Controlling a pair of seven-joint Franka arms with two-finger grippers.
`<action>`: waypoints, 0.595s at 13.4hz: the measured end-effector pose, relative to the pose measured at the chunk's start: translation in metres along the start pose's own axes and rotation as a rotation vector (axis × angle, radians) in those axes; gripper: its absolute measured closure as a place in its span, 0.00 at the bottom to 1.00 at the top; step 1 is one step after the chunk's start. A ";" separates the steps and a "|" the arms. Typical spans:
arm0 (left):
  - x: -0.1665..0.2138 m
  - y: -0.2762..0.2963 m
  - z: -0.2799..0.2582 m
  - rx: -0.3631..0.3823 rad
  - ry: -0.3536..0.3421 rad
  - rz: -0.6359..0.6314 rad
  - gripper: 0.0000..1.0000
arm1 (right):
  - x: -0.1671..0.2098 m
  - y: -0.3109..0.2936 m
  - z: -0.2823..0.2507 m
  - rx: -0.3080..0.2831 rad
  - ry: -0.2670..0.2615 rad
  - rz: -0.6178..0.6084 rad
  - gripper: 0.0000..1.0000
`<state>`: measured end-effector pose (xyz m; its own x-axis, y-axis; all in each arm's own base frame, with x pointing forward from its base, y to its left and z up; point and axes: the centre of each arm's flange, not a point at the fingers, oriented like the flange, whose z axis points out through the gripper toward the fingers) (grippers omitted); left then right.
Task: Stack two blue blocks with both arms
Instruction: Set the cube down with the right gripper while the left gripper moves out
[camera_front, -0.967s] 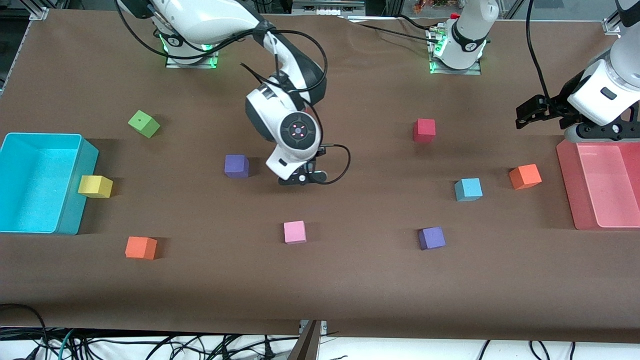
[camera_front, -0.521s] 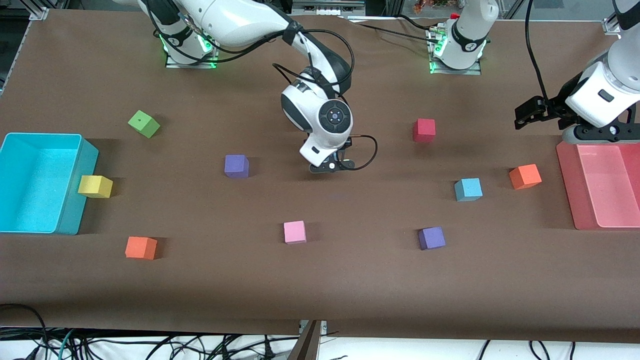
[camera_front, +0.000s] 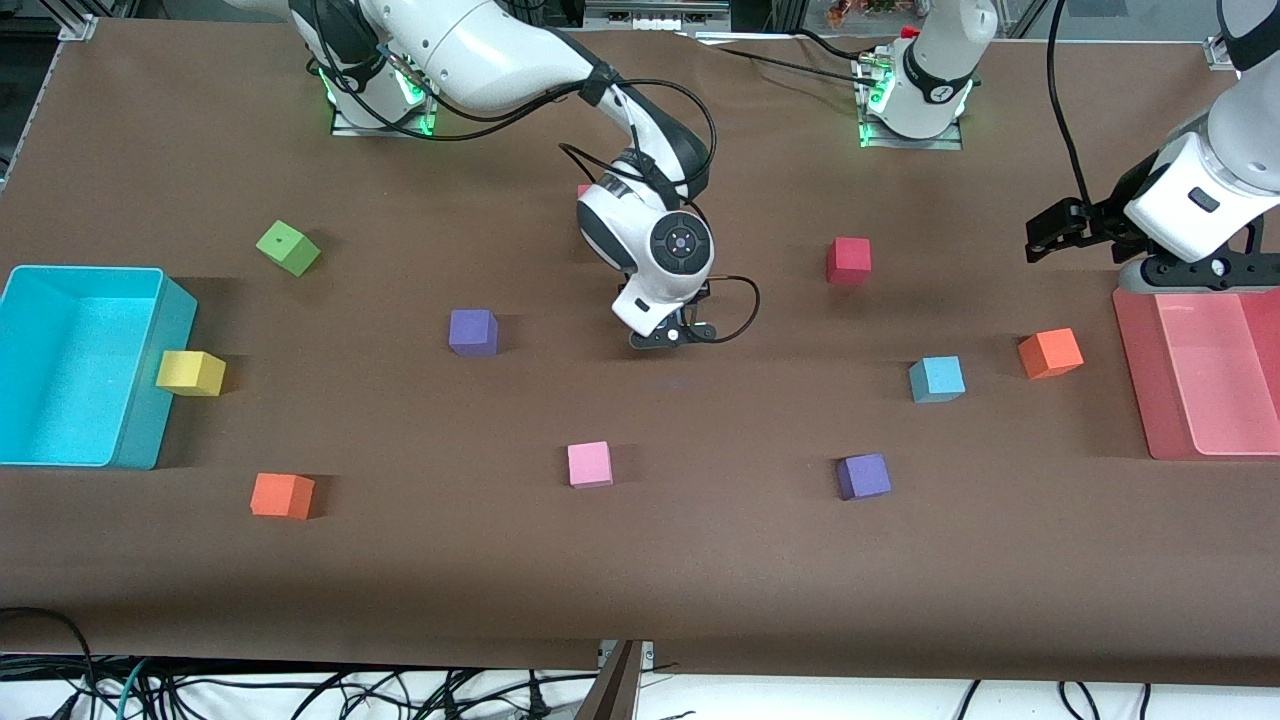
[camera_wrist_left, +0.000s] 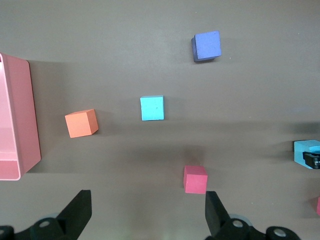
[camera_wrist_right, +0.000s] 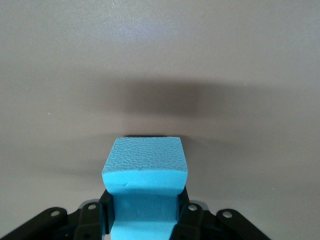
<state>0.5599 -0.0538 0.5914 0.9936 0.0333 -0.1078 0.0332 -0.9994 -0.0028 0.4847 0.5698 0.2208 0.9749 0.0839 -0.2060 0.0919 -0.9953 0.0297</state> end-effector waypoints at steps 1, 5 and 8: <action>0.000 0.000 0.000 0.000 0.000 -0.001 0.00 | 0.000 -0.002 0.003 0.004 0.005 0.008 0.46; 0.001 0.000 0.001 -0.001 0.006 -0.001 0.00 | -0.001 -0.007 0.007 0.015 0.017 0.007 0.05; 0.002 0.000 0.002 -0.001 0.007 -0.001 0.00 | 0.002 -0.005 0.004 0.018 0.025 0.011 0.00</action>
<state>0.5614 -0.0533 0.5892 0.9943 0.0344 -0.1012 0.0344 -0.9994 -0.0020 0.4852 0.5751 0.2162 0.9806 0.0737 -0.1814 0.0776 -0.9969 0.0142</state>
